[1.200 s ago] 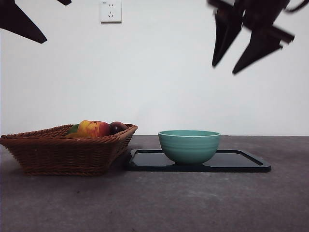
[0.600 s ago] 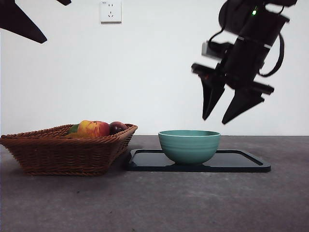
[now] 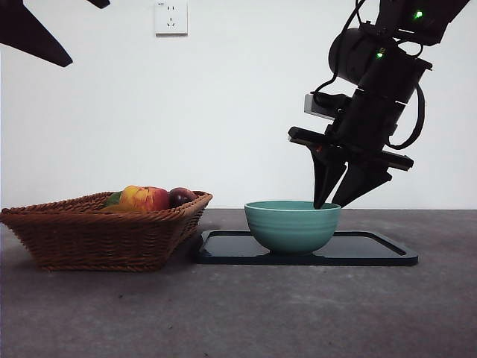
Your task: Pick up the wifruite, put it on the bowl, pick up the plate, put it on desk
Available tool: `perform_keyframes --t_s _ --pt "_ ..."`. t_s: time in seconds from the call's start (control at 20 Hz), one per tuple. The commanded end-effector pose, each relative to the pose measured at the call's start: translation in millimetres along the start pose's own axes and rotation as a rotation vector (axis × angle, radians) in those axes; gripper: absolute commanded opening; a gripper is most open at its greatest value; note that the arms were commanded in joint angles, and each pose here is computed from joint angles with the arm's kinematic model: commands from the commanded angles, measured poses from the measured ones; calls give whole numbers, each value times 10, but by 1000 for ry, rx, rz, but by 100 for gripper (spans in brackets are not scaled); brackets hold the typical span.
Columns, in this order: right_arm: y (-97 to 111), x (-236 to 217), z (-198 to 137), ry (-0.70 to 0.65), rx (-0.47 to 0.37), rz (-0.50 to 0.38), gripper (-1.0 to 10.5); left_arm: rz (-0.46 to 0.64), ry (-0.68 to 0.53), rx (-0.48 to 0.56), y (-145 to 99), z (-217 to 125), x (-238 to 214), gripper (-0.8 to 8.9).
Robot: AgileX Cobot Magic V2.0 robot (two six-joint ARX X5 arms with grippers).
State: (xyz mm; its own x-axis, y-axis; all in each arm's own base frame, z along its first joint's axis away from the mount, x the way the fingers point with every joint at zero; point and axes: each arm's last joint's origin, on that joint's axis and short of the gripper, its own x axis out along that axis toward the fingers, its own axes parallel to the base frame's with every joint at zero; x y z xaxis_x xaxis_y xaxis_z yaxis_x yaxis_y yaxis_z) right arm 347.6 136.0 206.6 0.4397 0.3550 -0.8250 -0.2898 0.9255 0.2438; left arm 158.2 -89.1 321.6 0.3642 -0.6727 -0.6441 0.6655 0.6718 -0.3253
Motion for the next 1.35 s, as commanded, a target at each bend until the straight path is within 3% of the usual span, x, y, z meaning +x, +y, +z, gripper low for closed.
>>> perform_keyframes --t_s 0.05,0.2,0.35,0.6,0.95,1.35 --pt "15 57 46 -9 -17 0 79 -6 -12 23 -13 33 -3 375" --pt "14 57 47 -9 -17 -1 14 -6 -12 23 -14 33 -3 375" --pt "5 55 53 -21 -18 -42 14 -6 -12 23 -14 33 -3 375" --pt "50 -110 96 -68 -28 -33 14 -6 -12 23 -14 33 -3 375" --pt "225 -942 113 -218 -76 -1 13 -6 -12 23 -13 33 -3 375" --pt "434 -1730 -295 -239 -153 43 13 -5 -12 26 -13 33 -3 375"
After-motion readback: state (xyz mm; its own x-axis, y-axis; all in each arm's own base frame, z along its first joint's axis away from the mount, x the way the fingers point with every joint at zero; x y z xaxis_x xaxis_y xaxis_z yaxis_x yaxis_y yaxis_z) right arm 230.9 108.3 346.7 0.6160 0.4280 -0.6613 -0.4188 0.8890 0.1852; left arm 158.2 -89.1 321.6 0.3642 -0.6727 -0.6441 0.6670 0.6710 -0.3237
